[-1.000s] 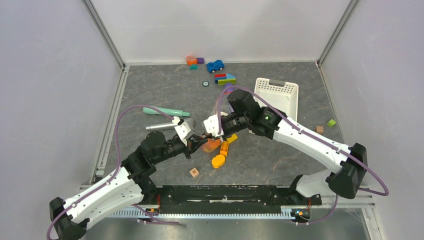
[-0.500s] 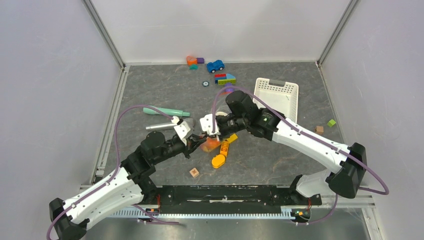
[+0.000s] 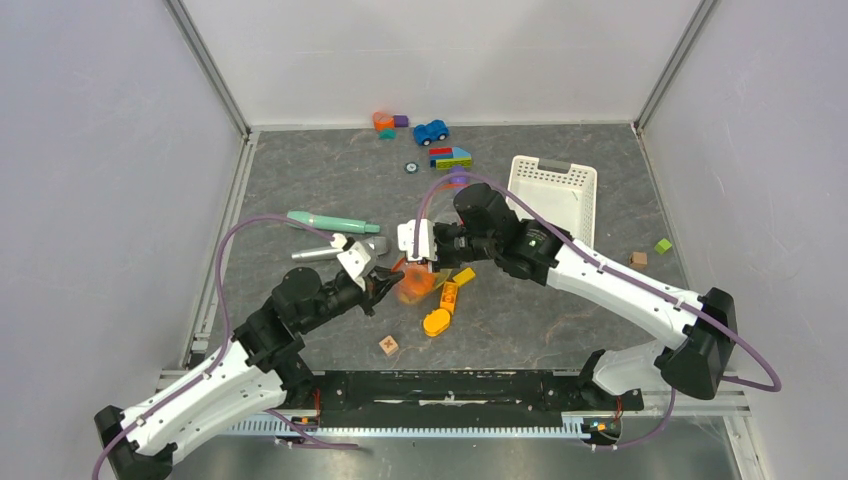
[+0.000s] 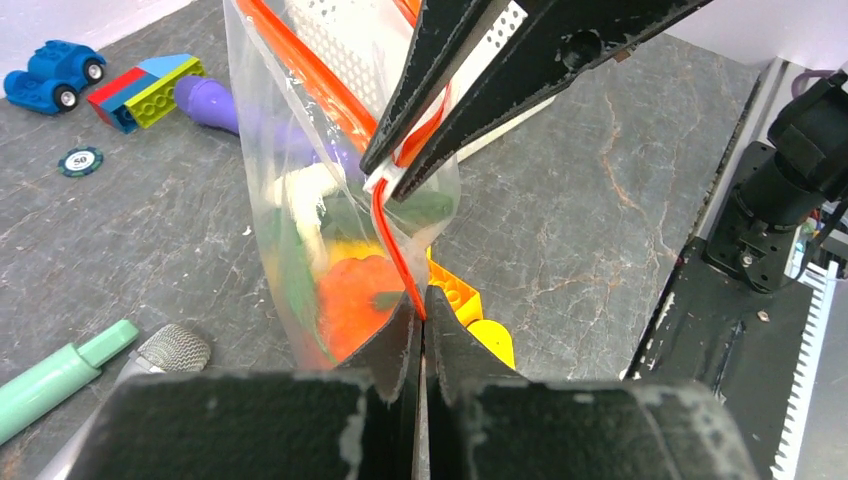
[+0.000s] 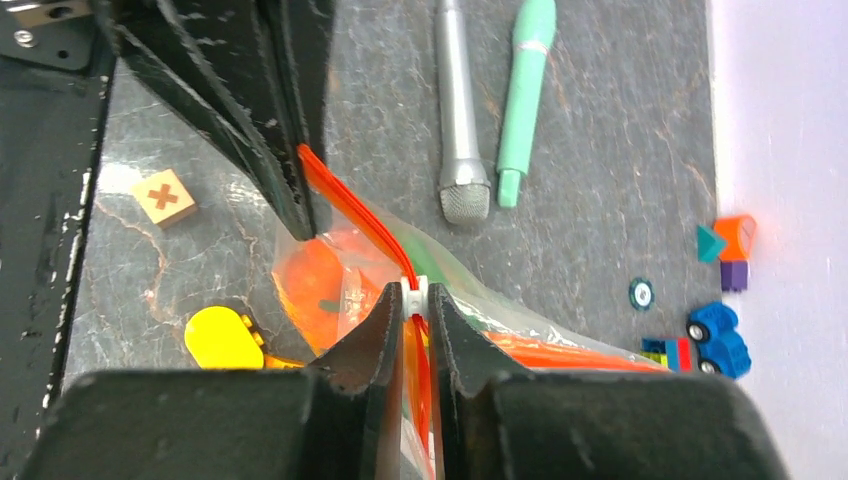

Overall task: Place the food in the zip-top bag and seal the zipper
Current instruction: Zip the zipper food storage bag at the center of the board.

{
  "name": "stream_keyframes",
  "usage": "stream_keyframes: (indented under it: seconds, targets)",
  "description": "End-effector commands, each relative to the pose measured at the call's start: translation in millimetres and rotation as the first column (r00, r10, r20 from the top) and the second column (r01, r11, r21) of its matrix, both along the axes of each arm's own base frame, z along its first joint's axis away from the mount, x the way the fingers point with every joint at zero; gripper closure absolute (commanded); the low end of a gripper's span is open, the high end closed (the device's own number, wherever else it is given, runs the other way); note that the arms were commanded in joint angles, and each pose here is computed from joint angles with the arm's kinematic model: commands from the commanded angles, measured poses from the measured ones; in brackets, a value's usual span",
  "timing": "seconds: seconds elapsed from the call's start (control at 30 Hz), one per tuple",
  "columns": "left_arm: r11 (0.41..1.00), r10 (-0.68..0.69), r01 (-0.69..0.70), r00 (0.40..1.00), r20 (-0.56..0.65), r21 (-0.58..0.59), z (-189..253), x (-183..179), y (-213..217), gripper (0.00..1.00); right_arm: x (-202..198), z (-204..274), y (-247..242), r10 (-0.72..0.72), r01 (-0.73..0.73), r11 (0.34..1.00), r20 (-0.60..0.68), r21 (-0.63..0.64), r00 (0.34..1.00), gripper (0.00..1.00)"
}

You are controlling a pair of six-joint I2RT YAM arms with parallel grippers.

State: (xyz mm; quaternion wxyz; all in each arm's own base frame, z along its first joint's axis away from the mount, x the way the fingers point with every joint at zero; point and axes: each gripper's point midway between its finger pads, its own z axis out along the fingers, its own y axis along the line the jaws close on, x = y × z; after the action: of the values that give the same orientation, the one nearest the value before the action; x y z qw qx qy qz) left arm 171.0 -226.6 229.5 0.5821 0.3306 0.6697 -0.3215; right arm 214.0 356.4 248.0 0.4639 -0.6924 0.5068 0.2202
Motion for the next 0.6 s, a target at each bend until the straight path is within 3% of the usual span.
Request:
stream_keyframes:
  seconds: [0.0, 0.57]
  targets:
    - [0.997, 0.030, -0.028, 0.999, 0.028, -0.078, 23, 1, 2, 0.98, 40, 1, -22, -0.225, 0.228, 0.973, 0.077, -0.024, 0.971, 1.00]
    - [0.933, 0.321, -0.316, 0.947, 0.001, -0.170, 30, 35, 38, 0.98, 57, 7, -37, -0.346, 0.348, 0.937, 0.133, 0.006, 0.929, 1.00]
